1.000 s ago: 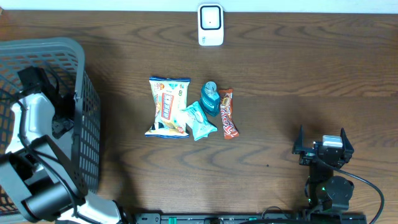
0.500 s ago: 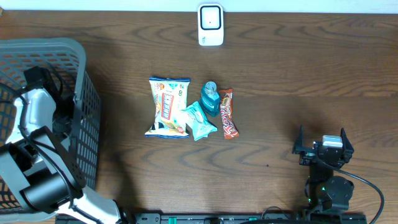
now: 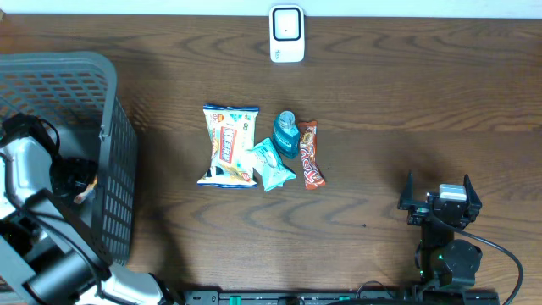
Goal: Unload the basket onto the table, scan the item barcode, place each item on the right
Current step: 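Reach the left gripper into the basket and grasp the orange Kleenex pack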
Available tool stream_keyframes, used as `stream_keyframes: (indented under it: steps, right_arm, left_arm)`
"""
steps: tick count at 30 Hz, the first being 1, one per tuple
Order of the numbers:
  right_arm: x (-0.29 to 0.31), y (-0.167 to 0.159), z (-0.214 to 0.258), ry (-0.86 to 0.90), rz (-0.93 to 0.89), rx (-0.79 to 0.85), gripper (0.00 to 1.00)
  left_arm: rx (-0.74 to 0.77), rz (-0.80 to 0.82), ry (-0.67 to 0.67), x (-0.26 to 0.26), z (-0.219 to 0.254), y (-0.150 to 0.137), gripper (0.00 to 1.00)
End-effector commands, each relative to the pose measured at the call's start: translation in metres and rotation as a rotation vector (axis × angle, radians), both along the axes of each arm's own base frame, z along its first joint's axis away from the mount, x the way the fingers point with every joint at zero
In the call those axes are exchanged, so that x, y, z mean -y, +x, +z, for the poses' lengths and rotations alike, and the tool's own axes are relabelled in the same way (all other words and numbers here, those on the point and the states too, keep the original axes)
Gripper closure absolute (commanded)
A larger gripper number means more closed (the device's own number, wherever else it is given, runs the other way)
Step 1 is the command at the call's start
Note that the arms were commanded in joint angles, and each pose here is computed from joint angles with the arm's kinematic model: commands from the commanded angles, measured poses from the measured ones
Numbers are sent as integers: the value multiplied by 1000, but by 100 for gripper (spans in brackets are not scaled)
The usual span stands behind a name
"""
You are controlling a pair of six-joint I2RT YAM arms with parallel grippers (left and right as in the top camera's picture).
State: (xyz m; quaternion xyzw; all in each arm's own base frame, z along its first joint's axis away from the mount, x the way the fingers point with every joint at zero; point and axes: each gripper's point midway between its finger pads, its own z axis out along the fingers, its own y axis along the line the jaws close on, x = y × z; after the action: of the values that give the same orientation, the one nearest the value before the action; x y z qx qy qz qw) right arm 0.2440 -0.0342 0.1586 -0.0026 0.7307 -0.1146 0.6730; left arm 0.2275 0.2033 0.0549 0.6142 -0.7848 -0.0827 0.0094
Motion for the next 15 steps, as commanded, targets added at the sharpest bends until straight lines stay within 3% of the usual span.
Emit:
stream_keyframes:
  steps: [1,7,15]
  right_arm:
    - [2,-1,0,-7,-11,-1,1]
    - [2,-1,0,-7,-11,-1,1]
    - [2,-1,0,-7,-11,-1,1]
  left_arm:
    - [46,24,75,-5,26,-4,2]
    - [109,25,120,-6,48,-2,2]
    - [76,5,92,-7,29,0,2]
